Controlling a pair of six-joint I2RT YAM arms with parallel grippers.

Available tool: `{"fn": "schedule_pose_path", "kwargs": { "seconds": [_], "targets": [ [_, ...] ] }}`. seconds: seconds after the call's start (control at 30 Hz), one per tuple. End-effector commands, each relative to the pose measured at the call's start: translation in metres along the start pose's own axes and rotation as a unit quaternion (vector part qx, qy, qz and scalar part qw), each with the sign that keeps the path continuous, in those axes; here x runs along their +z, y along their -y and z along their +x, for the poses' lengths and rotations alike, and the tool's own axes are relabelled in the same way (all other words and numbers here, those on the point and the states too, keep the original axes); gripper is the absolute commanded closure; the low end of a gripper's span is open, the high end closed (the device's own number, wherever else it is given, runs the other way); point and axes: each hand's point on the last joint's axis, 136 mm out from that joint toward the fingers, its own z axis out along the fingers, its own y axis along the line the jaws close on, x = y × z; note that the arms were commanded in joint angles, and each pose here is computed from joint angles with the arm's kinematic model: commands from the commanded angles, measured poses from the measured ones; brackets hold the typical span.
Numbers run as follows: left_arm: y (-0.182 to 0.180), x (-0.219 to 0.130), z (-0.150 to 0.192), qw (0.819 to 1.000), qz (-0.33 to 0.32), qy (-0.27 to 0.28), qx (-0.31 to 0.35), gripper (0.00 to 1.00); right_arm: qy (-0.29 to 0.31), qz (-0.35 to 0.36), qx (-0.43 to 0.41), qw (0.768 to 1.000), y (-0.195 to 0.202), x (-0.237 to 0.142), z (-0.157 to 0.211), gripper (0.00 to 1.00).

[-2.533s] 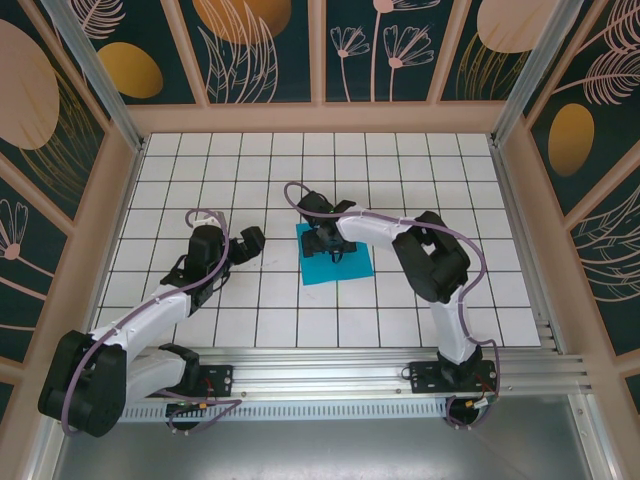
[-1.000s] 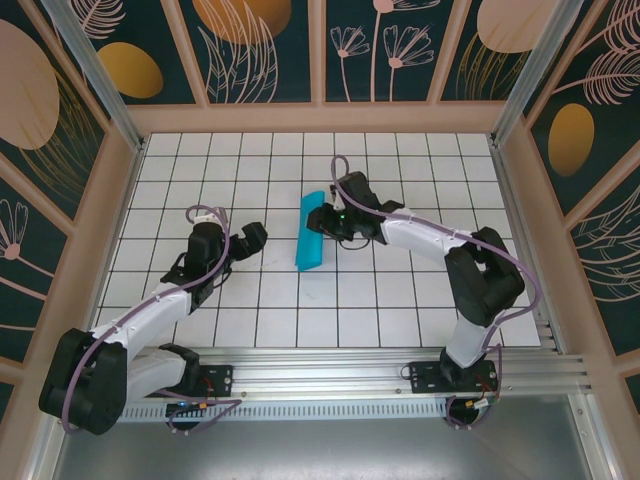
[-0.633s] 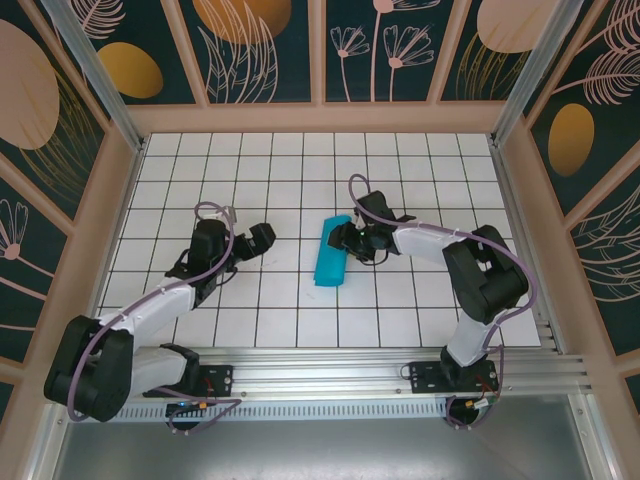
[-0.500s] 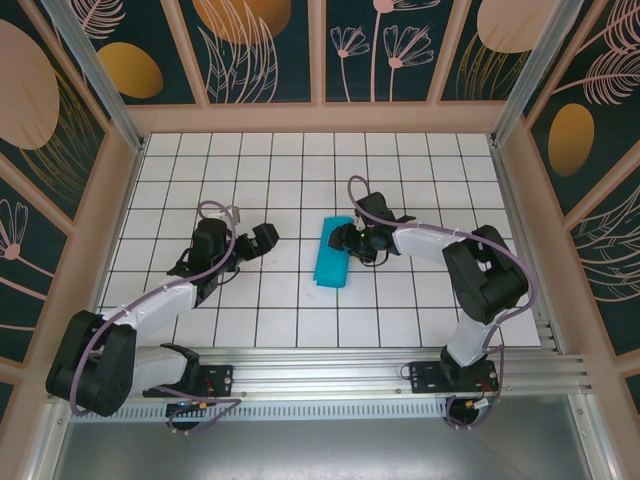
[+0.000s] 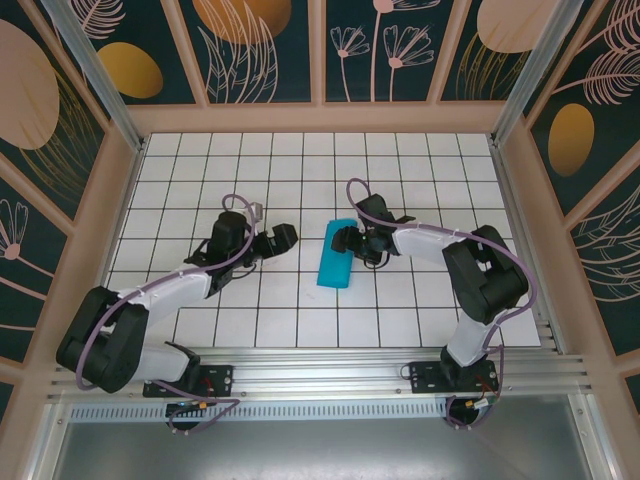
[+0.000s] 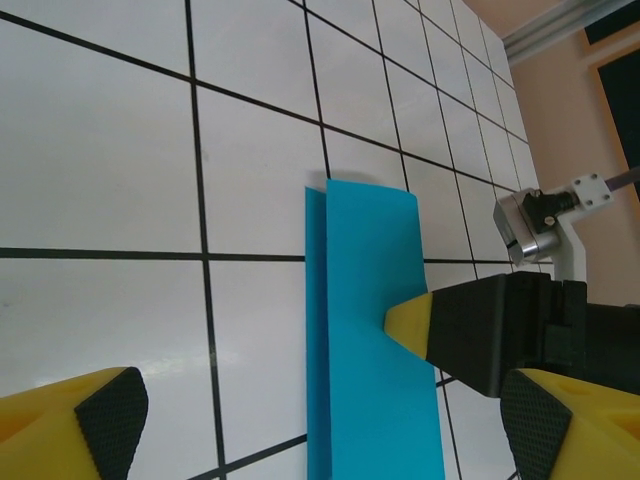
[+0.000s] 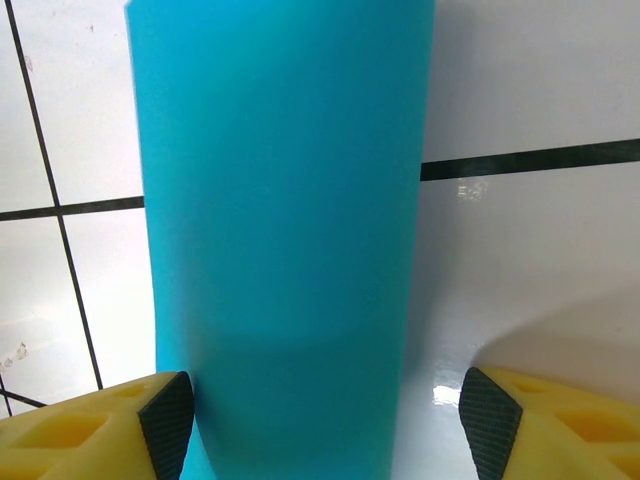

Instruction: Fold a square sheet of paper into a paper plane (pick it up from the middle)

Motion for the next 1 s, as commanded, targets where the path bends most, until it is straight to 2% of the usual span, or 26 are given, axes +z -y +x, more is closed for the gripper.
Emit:
{"fn": "schedule_pose_path", "kwargs": {
  "seconds": [0.0, 0.23, 0.33, 0.47, 0.57, 0.67, 0.83, 0.97],
  "targets": [
    [0.012, 0.007, -0.011, 1.000, 0.009, 0.015, -0.001, 0.08, -0.013, 0.055, 0.004, 0.998, 0.029, 0.010, 0.009, 0.25],
    [0.012, 0.015, -0.011, 1.000, 0.001, 0.012, -0.013, 0.11, -0.034, 0.066, -0.012, 0.997, 0.038, 0.020, 0.018, 0.20],
    [0.010, 0.016, -0.010, 1.000, -0.002, 0.011, -0.016, 0.11, -0.039, 0.095, -0.017, 0.995, 0.050, 0.021, 0.021, 0.20],
    [0.008, 0.017, -0.009, 1.000, -0.007, 0.011, -0.019, 0.11, -0.051, 0.116, -0.017, 0.992, 0.059, 0.024, 0.025, 0.28],
    [0.008, 0.018, -0.009, 1.000, -0.007, 0.011, -0.020, 0.12, -0.046, 0.110, -0.010, 0.993, 0.055, 0.022, 0.023, 0.30],
    [0.007, 0.020, -0.009, 1.000, -0.009, 0.009, -0.020, 0.11, -0.039, 0.115, -0.009, 0.993, 0.049, 0.022, 0.019, 0.28],
    [0.005, 0.021, -0.008, 1.000, -0.014, 0.008, -0.023, 0.12, -0.034, 0.177, -0.021, 0.983, 0.055, 0.024, 0.016, 0.23],
    [0.002, 0.021, -0.008, 1.000, -0.021, 0.007, -0.022, 0.12, -0.037, 0.183, -0.009, 0.982, 0.056, 0.028, 0.016, 0.22]
  ]
}}
